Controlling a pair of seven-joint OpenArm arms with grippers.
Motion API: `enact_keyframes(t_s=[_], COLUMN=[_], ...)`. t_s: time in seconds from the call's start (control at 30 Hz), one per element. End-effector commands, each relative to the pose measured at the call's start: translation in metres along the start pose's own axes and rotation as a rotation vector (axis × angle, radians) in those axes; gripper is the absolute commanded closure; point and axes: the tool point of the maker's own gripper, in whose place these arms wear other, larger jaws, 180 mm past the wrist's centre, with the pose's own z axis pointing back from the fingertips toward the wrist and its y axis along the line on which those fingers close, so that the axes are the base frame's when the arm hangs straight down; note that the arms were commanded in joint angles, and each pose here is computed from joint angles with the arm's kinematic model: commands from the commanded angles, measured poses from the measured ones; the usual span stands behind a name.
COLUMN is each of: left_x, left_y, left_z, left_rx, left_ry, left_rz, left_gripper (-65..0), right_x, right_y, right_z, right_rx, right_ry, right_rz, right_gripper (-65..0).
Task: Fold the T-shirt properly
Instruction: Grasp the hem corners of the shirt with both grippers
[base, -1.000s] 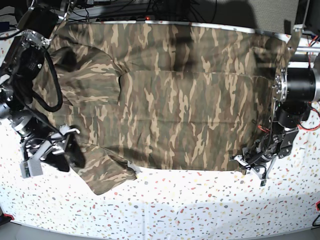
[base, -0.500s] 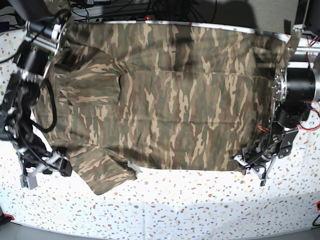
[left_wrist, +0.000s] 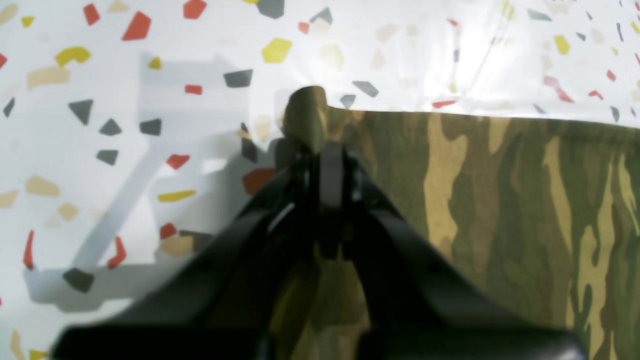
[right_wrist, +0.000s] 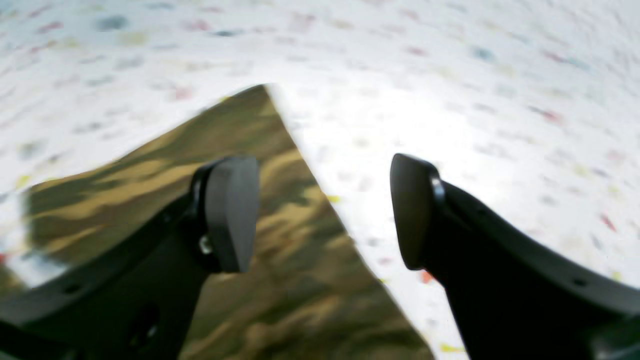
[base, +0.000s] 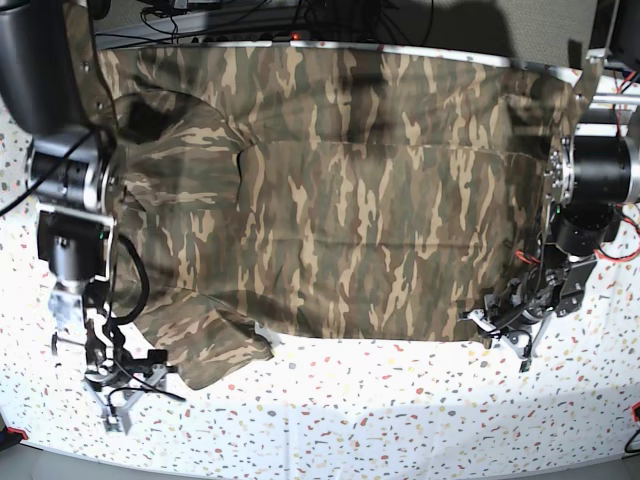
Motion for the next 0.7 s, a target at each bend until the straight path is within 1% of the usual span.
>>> enact_keyframes(t_s=[0.0,0.07,0.1,0.17,0.27,0.43,0.53,0.67], left_x=[0.034,0.033,0.033,0.032,0.029,0.029,0.029,0.029], left_y=[-0.001,-0.001,-0.001,-0.001,0.000,-0.001,-0.001,-0.001], left_z=[0.002,0.002,0.002,0.002,0.002,0.002,0.002,0.002], left_rx=[-0.002,-0.002,-0.002,-0.002,-0.002,-0.002,-0.002,-0.002], left_ry=[-0.067,-0.062,-0.062,-0.058,-0.042,-0.041,-0.041,-0.041], left_rz=[-0.008,-0.008,-0.008,-0.009,-0.009,-0.007,-0.005,-0.006], left_gripper=[0.0,0.0,0.0,0.0,0.0,0.0,0.0,0.0], right_x=[0.025,0.015,0.010,-0.002,-0.027,-0.064,-0.081,-0.097], right_y=[-0.016,-0.023,-0.024,-0.027,-0.036,-0.052,-0.050,-0.029], right_z=[0.004,0.002,0.001,0.000,0.000,0.002,0.003,0.002], right_rx=[-0.045,-0.081,-0.089,-0.102,-0.130,-0.153,-0.123,-0.014], right_ry=[-0.060,-0.045,-0.038,-0.028,0.004,0.031,0.057,0.070], right_rz=[-0.021,-0.052,-0.057,-0.051,0.000,0.013,0.009,0.001], right_gripper=[-35.6,-31.5,-31.0,-31.1,-31.1,-31.1,-31.1,-31.1])
